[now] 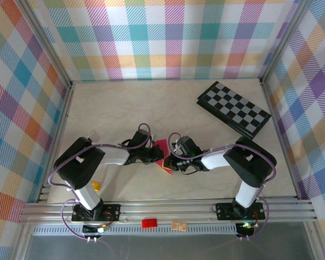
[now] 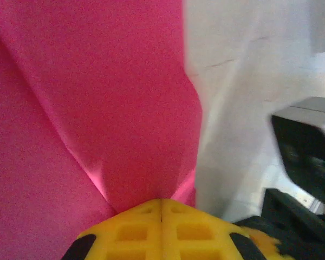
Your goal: Fold a paper plane with a square sheet of paper (pick it up from the middle)
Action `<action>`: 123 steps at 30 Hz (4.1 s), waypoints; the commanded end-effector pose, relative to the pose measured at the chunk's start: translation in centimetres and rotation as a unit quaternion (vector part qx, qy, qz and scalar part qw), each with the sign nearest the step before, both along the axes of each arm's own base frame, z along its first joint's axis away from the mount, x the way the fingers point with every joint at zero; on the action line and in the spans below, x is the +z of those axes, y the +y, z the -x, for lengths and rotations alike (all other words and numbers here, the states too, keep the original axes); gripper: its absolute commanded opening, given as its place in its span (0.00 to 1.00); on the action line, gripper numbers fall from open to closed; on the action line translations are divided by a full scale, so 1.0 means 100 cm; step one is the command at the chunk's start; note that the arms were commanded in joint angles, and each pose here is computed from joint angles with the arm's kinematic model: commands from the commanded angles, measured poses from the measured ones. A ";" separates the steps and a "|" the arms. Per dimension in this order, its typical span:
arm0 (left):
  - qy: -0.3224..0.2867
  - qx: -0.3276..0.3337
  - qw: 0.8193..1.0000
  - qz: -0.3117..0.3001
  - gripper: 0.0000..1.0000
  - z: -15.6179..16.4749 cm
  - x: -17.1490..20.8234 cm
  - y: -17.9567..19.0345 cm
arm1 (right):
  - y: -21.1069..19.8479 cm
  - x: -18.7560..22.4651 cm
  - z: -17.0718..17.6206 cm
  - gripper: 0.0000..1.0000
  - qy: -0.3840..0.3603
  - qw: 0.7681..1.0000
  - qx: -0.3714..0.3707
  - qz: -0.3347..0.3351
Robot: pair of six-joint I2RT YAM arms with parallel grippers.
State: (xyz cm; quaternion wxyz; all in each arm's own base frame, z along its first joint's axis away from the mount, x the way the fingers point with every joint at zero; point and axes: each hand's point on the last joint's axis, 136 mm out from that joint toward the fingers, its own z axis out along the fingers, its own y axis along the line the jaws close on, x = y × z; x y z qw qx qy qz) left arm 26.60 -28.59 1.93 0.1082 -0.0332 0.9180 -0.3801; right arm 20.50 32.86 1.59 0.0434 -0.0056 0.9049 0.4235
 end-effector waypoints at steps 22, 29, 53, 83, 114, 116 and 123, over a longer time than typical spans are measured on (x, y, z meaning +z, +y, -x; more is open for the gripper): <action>0.032 0.058 0.997 -0.038 0.01 -0.012 -0.029 0.025 | -0.028 0.032 0.008 0.08 -0.023 0.998 0.007 0.064; 0.033 0.059 0.997 -0.033 0.01 -0.009 -0.030 0.025 | -0.021 0.043 -0.008 0.08 -0.035 0.998 -0.015 0.059; 0.032 0.054 0.997 -0.054 0.01 -0.009 -0.035 0.029 | -0.057 -0.028 0.057 0.07 0.076 0.992 0.020 0.095; 0.020 0.052 0.998 -0.040 0.02 -0.013 -0.020 0.024 | -0.020 -0.014 -0.020 0.06 0.024 0.994 -0.016 0.101; -0.003 0.039 0.998 -0.045 0.04 -0.022 -0.017 0.011 | -0.067 -0.050 0.037 0.00 0.070 0.989 -0.003 0.127; 0.000 0.047 0.998 -0.049 0.04 -0.029 -0.022 0.020 | -0.069 -0.053 0.039 0.00 0.073 0.989 -0.003 0.130; 0.002 0.067 0.996 -0.054 0.04 -0.054 -0.021 0.040 | -0.069 -0.056 0.040 0.00 0.076 0.988 -0.004 0.131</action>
